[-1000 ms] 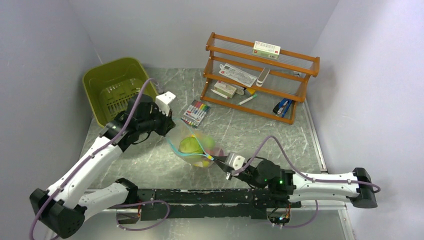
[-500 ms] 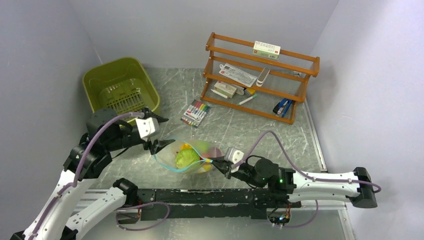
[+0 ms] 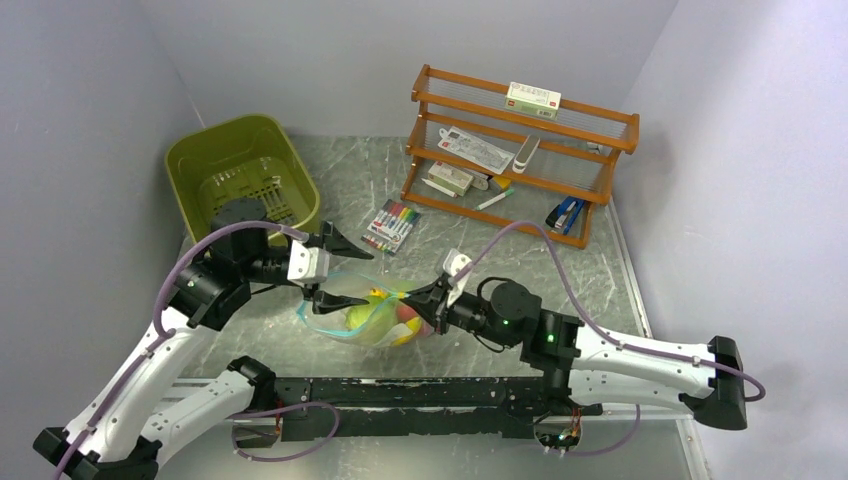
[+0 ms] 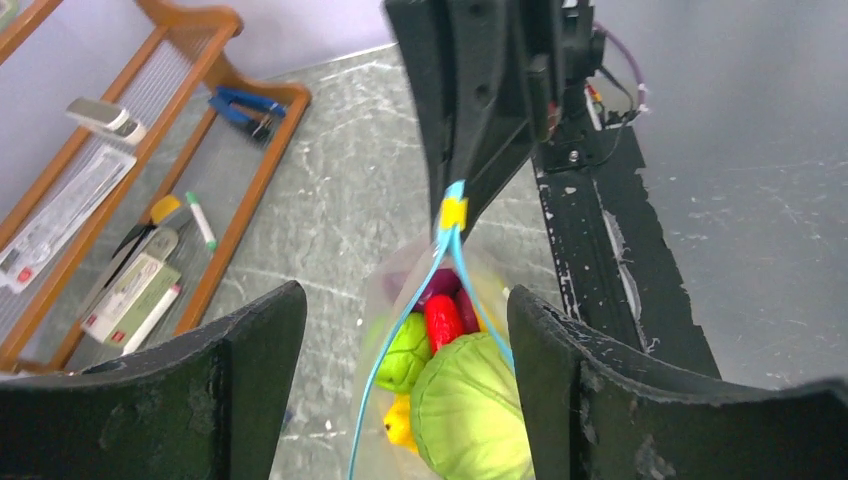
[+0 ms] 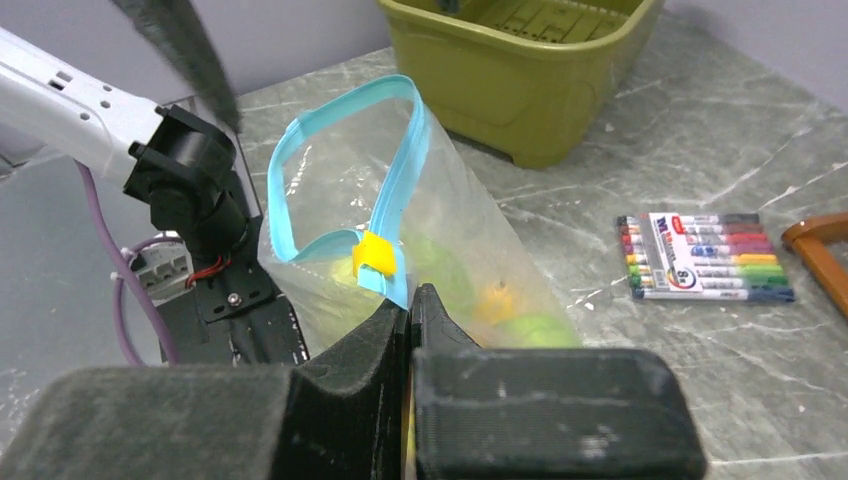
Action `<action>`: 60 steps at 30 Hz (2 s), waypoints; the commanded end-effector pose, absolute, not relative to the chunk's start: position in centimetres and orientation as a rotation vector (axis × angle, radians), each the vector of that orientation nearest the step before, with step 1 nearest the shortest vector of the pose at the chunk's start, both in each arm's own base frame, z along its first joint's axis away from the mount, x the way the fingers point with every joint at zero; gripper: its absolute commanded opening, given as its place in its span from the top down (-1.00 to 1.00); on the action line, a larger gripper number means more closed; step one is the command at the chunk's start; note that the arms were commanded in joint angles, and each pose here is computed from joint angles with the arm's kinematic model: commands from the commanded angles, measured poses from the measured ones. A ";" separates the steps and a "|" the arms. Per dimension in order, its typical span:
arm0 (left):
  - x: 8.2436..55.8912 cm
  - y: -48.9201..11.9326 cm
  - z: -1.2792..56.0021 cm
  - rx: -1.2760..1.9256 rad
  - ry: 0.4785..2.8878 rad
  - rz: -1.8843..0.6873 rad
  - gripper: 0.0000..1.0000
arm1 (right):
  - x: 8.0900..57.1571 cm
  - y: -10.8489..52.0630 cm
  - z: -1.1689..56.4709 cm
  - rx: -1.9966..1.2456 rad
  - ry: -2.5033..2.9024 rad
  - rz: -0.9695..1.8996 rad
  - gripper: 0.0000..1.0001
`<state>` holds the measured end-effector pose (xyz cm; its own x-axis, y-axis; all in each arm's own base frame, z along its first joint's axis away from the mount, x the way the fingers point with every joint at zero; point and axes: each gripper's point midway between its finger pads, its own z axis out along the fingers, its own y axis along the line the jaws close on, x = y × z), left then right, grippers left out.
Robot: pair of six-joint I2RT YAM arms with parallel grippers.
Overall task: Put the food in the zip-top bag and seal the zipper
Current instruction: Zip the zipper food storage bag.
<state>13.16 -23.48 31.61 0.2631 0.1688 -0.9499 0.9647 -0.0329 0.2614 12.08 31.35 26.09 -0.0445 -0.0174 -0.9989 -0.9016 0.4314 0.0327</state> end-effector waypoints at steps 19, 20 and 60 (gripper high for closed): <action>13.1 -26.1 29.1 1.464 1.079 -1.076 -0.17 | 13.7 34.1 28.2 -0.671 1.574 1.117 1.00; 13.3 -26.2 28.9 1.459 1.084 -1.068 -0.17 | 13.8 34.1 28.2 -0.659 1.581 1.123 1.00; 12.0 -28.0 28.5 1.583 1.017 -1.126 0.86 | 12.5 32.5 25.9 -1.085 1.378 0.892 0.40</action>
